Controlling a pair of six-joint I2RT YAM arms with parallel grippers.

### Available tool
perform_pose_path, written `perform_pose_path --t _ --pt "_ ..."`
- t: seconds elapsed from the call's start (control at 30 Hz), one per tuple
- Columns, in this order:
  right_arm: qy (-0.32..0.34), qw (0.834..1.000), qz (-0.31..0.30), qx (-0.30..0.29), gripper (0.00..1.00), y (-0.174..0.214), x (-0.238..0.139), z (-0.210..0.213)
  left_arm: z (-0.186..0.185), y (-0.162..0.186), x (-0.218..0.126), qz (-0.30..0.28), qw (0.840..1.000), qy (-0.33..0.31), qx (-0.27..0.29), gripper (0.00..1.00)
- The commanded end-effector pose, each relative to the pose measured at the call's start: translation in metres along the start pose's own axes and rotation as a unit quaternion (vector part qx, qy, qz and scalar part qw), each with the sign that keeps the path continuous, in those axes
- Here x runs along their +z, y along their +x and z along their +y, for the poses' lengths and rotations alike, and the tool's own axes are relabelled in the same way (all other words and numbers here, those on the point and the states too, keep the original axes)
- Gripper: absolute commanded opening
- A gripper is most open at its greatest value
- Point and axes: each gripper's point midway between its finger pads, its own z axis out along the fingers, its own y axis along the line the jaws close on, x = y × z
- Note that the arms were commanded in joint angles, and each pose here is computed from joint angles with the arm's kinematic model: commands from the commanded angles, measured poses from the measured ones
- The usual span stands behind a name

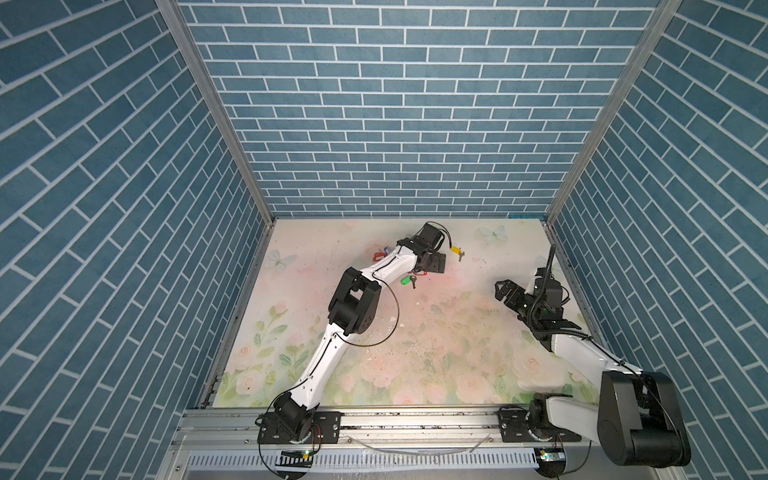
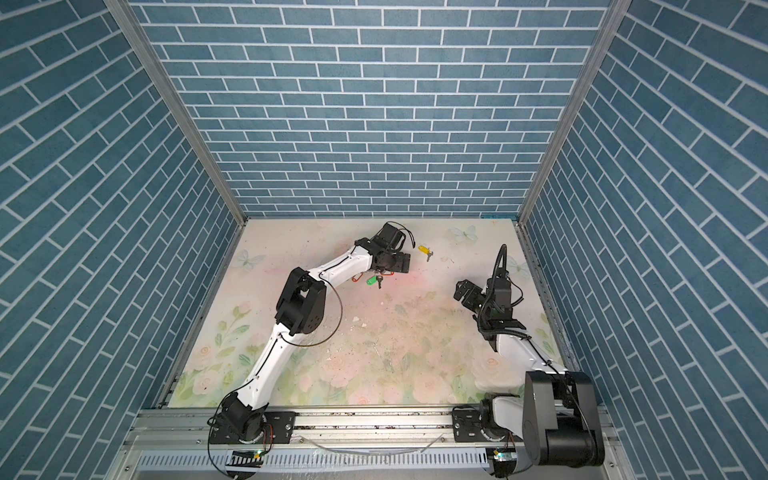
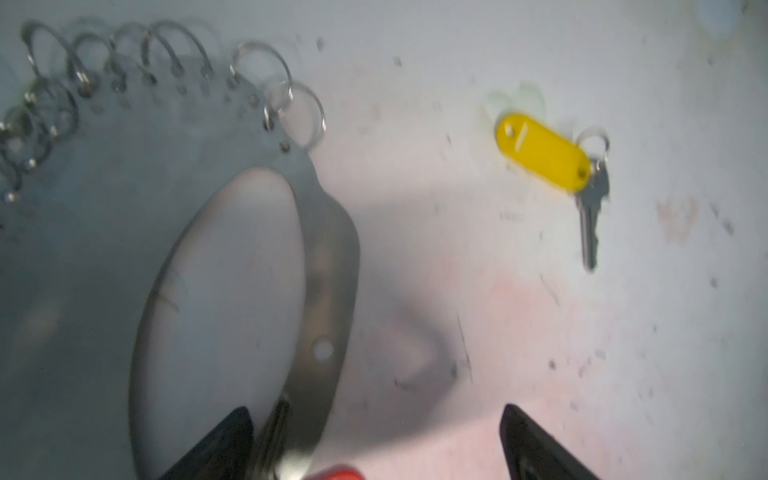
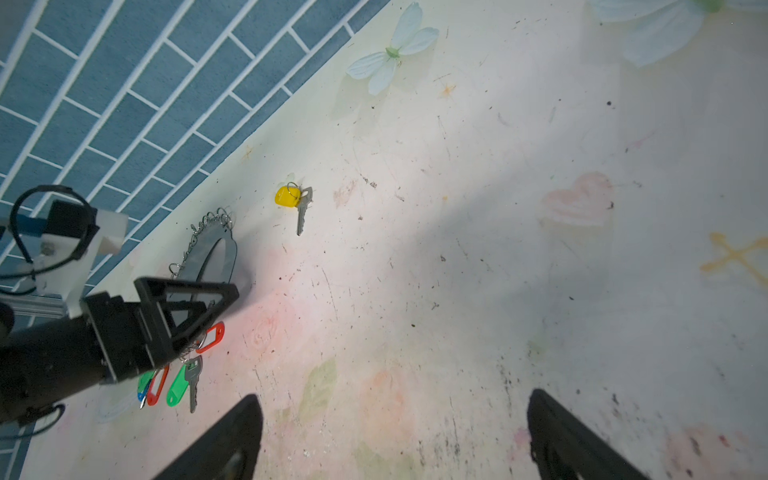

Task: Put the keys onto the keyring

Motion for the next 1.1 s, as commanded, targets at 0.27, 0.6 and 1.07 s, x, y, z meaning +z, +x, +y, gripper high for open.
perform_pose_path --t 0.27,0.6,1.07 --pt "0.006 0.999 0.023 0.043 0.97 -0.008 -0.019 0.015 -0.027 0.139 -0.052 0.071 0.996 0.018 0.041 0.9" --pt "0.019 0.995 0.078 0.057 0.97 0.044 -0.036 0.007 0.014 0.245 -0.112 0.083 0.996 0.021 0.039 0.9" --pt "0.02 0.989 0.139 -0.04 0.94 0.022 0.022 0.051 0.064 0.212 -0.214 -0.081 0.996 -0.01 0.029 0.93"
